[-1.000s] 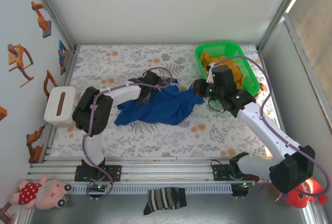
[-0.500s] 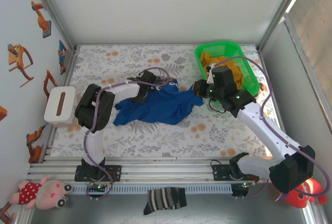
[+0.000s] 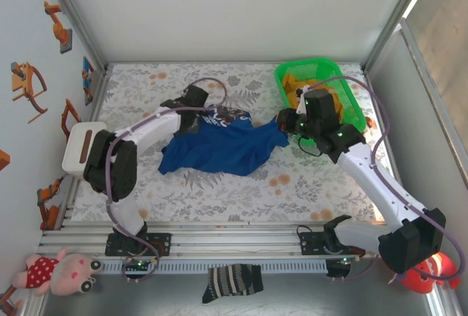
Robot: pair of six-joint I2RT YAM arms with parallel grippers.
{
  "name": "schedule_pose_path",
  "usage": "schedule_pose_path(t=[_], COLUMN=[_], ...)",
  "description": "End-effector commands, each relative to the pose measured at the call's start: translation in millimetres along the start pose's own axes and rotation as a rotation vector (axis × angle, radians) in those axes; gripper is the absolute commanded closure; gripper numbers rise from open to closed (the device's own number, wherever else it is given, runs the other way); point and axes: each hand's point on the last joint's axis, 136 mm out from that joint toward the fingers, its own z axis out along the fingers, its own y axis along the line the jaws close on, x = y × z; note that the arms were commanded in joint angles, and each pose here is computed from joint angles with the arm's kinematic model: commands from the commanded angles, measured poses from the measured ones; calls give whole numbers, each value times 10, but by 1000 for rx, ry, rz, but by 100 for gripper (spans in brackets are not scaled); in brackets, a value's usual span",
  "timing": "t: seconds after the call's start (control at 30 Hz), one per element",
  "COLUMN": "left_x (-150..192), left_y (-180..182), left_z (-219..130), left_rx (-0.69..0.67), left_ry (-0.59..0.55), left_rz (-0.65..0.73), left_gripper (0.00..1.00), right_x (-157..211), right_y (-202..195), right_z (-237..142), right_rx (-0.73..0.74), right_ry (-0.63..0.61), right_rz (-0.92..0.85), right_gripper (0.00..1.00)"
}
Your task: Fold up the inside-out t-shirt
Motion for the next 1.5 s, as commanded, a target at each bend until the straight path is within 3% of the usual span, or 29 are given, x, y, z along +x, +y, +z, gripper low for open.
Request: schedule_pose_path(t=[0.0,0.3,0.5,0.63,0.7,0.77,0.83,1.0,1.07,1.33,1.47], left_x=[-382,-1196,-1315,-1225,-1124,-1011,-856,-415,-282,270,643], left_y=[343,1402,1503,1449,1400,1331,1263,1203,1195,651,453], left_z=[-514,-1744,-2316,-2513,-2454,-2238,-1881,-783,-520,-468,-401], left_rx=[134,591,778,850,858,847,798,596,523,337,206], left_ry=[-92,-418,-543,-534,-486,-417,-329,-109,-49,52,91], left_rz=[-164,-630,-717,-762,-795,-822,-835,-849,-814,-603,-496], left_gripper=[100,95,99,98,95,85,74,60,57,42,42], right_x=[-436,-1543,-1500,-1315,-1226,-1140,-1045,-740,-610,-331,-317], right_y=[141,391,706,782,765,678,531,191,106,-100,-129], right_z=[-198,-1138,-1145,-1154,-1175,-1118,-982,-481,-302,16,54], right_rx=[-36,-113,-305,-409,-411,-384,-345,-273,-257,-195,-185], right_ry=[-91,-367,-312,-290,-291,-284,-268,-181,-136,-57,-52], right_rz=[-25,-15,23,82,92,106,129,177,186,183,187], right_gripper=[100,100,100,100,100,100,100,100,100,100,100])
